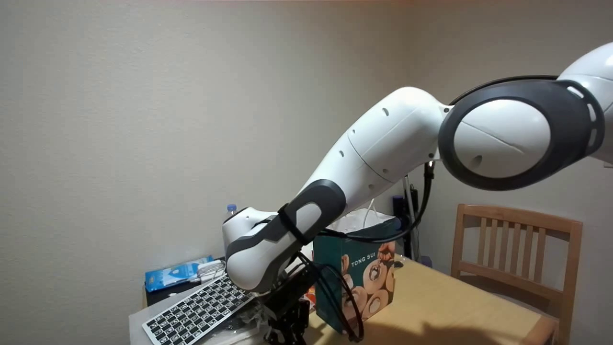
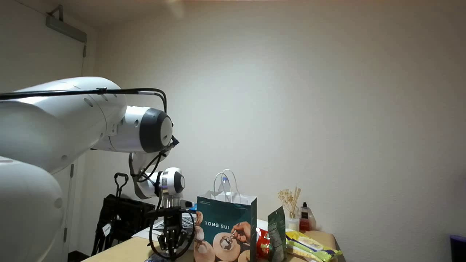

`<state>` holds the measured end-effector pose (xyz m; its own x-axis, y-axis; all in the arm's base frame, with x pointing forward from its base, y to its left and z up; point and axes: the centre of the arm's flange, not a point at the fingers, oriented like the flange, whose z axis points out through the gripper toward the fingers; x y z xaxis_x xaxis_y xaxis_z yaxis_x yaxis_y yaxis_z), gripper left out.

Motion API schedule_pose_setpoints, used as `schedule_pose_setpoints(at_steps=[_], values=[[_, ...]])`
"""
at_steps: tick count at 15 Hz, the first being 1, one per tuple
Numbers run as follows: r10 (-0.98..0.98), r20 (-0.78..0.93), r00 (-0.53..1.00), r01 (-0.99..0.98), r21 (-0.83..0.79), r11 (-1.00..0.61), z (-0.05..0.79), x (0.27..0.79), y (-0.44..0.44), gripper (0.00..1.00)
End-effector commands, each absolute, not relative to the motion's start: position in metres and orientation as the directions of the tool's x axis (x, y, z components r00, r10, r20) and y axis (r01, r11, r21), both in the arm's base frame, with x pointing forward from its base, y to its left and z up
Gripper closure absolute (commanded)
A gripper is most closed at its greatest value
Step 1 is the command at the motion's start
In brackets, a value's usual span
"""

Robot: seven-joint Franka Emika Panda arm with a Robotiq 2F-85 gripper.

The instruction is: Put the blue packet in the green bag

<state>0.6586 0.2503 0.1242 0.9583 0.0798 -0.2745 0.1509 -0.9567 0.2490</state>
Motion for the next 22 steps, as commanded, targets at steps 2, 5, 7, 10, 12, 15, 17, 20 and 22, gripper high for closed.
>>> schedule_pose_setpoints(at_steps=[2, 5, 7, 10, 12, 15, 17, 20, 22], values=[[-0.028, -0.153, 0.988, 0.023, 0.322, -0.946, 0.184, 0.637, 0.270, 0.99], [-0.099, -0.027, 0.995, -0.082, 0.377, -0.923, 0.246, 0.625, 0.296, 0.99], [-0.140, 0.078, 0.987, -0.160, 0.412, -0.897, 0.293, 0.618, 0.312, 0.99], [-0.132, 0.119, 0.984, -0.169, 0.396, -0.902, 0.301, 0.638, 0.328, 0.99], [-0.128, 0.137, 0.982, -0.171, 0.385, -0.907, 0.323, 0.630, 0.339, 0.95], [-0.137, 0.117, 0.984, -0.172, 0.398, -0.901, 0.303, 0.635, 0.332, 0.95], [-0.134, 0.133, 0.982, -0.178, 0.420, -0.890, 0.300, 0.635, 0.329, 0.99], [-0.179, 0.274, 0.945, -0.291, 0.452, -0.843, 0.348, 0.630, 0.318, 0.99], [-0.219, 0.366, 0.905, -0.380, 0.459, -0.803, 0.386, 0.623, 0.311, 0.99]])
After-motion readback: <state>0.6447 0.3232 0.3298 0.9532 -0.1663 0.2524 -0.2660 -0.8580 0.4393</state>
